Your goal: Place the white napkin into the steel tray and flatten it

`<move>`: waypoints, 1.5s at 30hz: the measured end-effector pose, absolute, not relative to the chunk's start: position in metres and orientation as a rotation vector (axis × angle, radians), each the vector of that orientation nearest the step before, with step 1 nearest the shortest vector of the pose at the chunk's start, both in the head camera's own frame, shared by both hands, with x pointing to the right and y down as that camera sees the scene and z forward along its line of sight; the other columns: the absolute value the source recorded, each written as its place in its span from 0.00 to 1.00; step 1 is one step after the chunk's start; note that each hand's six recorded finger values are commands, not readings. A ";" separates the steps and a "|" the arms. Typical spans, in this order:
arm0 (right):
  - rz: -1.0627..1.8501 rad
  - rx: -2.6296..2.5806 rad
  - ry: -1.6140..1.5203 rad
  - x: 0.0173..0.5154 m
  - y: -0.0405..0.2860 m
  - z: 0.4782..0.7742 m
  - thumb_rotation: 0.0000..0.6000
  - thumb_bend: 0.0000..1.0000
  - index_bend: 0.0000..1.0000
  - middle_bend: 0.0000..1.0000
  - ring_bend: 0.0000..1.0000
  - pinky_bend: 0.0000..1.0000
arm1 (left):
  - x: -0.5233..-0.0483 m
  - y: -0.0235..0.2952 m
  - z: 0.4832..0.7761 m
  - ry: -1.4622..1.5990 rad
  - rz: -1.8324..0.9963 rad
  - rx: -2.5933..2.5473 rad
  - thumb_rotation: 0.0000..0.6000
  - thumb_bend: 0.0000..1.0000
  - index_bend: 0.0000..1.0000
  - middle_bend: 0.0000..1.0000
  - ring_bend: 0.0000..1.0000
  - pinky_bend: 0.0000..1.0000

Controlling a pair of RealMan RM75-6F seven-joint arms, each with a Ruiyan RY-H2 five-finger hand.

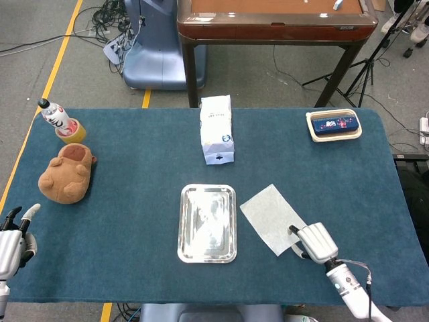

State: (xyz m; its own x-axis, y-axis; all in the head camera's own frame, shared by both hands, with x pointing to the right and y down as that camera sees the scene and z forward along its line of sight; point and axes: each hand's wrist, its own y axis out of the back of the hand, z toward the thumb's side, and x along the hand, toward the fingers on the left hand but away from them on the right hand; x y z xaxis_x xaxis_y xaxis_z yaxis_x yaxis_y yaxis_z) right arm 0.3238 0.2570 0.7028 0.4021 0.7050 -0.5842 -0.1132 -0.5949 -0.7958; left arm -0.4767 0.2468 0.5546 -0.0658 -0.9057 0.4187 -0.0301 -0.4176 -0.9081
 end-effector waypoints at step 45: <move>1.325 -1.810 -0.661 0.329 0.241 0.691 1.00 0.51 0.56 1.00 1.00 1.00 | -0.477 0.247 0.555 1.034 -1.582 -1.495 1.00 0.00 0.15 0.14 0.11 0.34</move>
State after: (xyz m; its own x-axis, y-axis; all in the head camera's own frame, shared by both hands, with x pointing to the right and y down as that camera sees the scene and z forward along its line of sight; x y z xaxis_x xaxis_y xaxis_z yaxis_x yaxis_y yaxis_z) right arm 0.3287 0.2407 0.6913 0.3207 0.7782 -0.5400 -0.0368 -0.5594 -0.8281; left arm -0.4767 0.2472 0.5546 -0.0726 -0.9030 0.4235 -0.0253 -0.4229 -0.9058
